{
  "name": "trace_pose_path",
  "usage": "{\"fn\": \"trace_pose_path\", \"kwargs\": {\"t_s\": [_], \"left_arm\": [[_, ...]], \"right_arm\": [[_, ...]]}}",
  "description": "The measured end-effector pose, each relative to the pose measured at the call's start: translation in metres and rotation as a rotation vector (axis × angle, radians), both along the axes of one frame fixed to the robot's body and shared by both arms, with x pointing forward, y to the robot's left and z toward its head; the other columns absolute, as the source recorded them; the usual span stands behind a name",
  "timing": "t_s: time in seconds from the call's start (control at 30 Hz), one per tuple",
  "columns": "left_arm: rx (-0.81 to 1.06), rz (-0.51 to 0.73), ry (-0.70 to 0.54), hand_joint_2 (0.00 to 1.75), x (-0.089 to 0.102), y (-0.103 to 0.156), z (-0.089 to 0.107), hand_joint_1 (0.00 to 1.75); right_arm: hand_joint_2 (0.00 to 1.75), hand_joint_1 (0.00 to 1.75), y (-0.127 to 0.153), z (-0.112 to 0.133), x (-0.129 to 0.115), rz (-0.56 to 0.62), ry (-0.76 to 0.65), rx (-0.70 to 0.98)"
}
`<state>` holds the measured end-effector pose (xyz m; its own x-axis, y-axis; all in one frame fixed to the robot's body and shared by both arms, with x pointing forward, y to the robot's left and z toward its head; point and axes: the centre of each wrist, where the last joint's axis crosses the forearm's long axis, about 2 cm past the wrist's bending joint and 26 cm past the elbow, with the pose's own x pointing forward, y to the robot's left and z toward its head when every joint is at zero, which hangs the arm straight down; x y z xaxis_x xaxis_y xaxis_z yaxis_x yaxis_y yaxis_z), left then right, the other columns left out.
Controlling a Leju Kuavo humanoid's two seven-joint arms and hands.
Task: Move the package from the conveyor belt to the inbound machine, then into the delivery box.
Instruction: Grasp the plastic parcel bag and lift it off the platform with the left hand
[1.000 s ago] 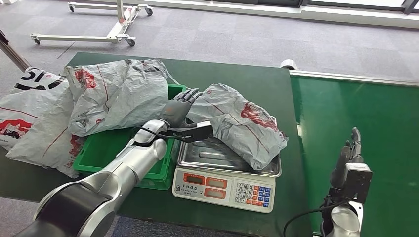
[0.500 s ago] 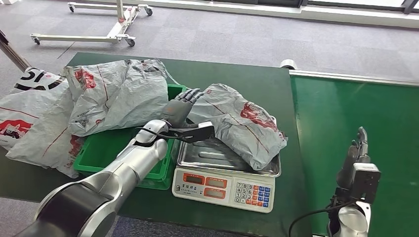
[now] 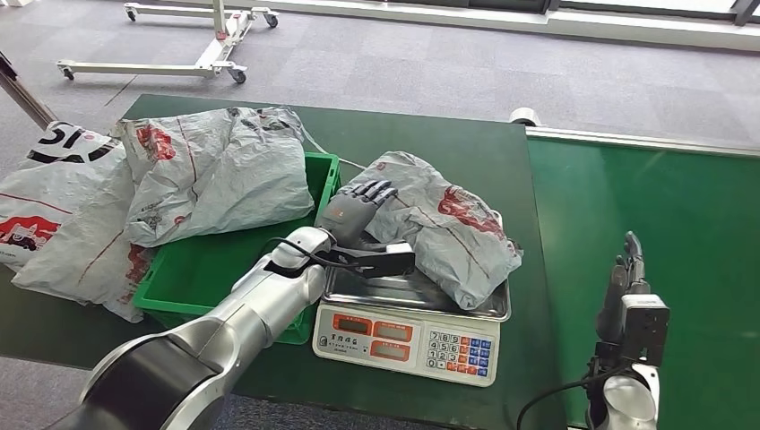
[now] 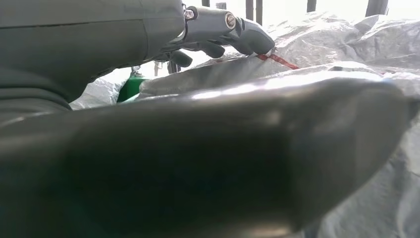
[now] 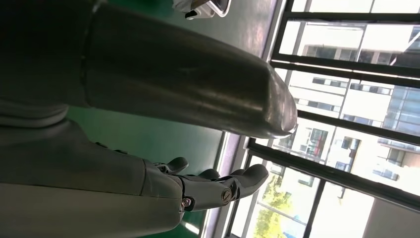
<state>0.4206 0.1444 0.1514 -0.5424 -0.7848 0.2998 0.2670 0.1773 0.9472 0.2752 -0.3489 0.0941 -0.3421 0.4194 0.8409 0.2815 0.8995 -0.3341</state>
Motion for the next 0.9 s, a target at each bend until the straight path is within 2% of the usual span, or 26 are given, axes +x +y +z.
{"fn": "trace_pose_path", "kwargs": {"t_s": [0.5, 0.7, 0.83, 0.9], "left_arm": [[0.030, -0.076, 0.019, 0.00, -0.005, -0.029, 0.009, 0.00], [0.036, -0.087, 0.018, 0.00, -0.006, -0.033, 0.009, 0.00], [0.058, -0.107, 0.035, 1.75, -0.008, -0.037, 0.009, 0.00], [0.070, -0.113, 0.047, 1.75, -0.009, -0.040, 0.008, 0.00]], "right_arm": [[0.00, 0.00, 0.012, -0.015, -0.001, 0.043, 0.036, 0.054], [0.00, 0.00, 0.016, -0.019, -0.002, 0.047, 0.048, 0.065], [0.00, 0.00, 0.020, -0.022, -0.003, 0.049, 0.055, 0.076], [0.00, 0.00, 0.023, -0.025, -0.007, 0.048, 0.063, 0.086]]}}
